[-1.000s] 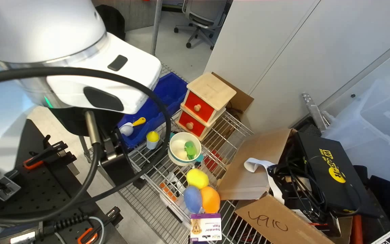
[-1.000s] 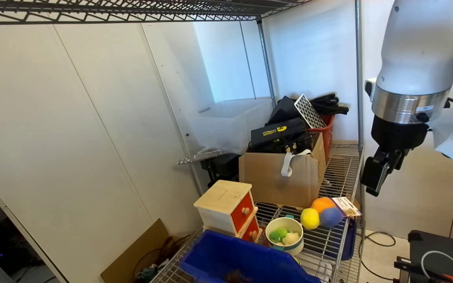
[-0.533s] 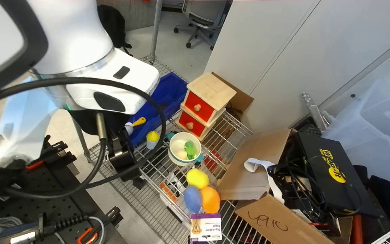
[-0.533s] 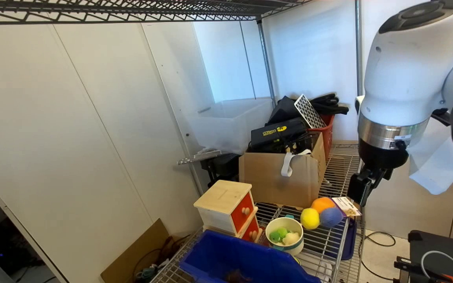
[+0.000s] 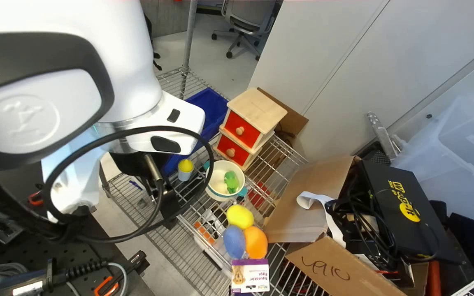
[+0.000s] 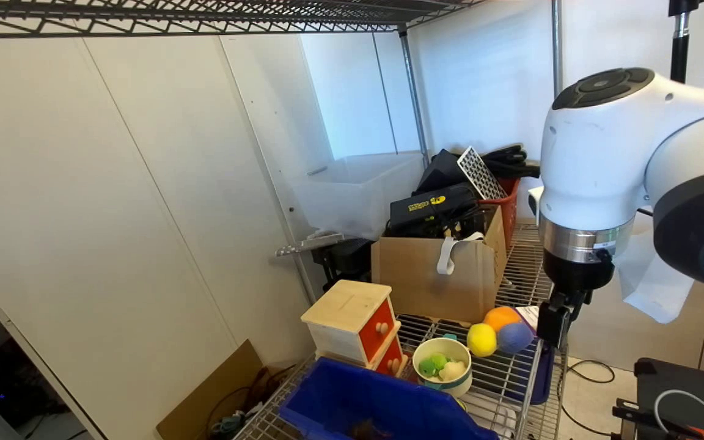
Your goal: Pick up the plush toys and put them in the box
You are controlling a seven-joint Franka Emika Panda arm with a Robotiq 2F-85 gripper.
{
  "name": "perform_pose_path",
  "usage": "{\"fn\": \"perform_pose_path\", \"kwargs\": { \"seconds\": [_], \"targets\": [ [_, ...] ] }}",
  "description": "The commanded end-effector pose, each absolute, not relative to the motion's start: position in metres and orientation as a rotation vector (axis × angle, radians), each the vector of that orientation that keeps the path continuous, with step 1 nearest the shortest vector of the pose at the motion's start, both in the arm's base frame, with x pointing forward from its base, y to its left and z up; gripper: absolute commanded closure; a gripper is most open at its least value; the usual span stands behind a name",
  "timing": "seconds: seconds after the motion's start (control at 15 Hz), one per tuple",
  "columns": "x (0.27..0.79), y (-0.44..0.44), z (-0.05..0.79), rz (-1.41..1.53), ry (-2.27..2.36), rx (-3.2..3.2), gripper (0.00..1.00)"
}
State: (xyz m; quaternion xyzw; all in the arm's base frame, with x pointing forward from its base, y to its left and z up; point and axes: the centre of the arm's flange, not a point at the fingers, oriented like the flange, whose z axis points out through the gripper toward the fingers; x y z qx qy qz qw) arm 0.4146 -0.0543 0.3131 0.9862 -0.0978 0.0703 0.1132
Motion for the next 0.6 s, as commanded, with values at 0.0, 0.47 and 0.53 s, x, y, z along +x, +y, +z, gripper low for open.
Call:
{"fn": "perform_pose_path", "kwargs": {
  "seconds": [0.0, 0.47, 0.53],
  "targets": [
    [0.417, -0.0651, 0.3106, 0.265, -0.008, 2.958, 0.0],
    [0.4189, -0.0611, 0.3068, 0.243, -0.012, 2.959, 0.0],
    [0.4178, -0.0611, 0.3069, 0.236, -0.004, 2.944, 0.0]
  ]
}}
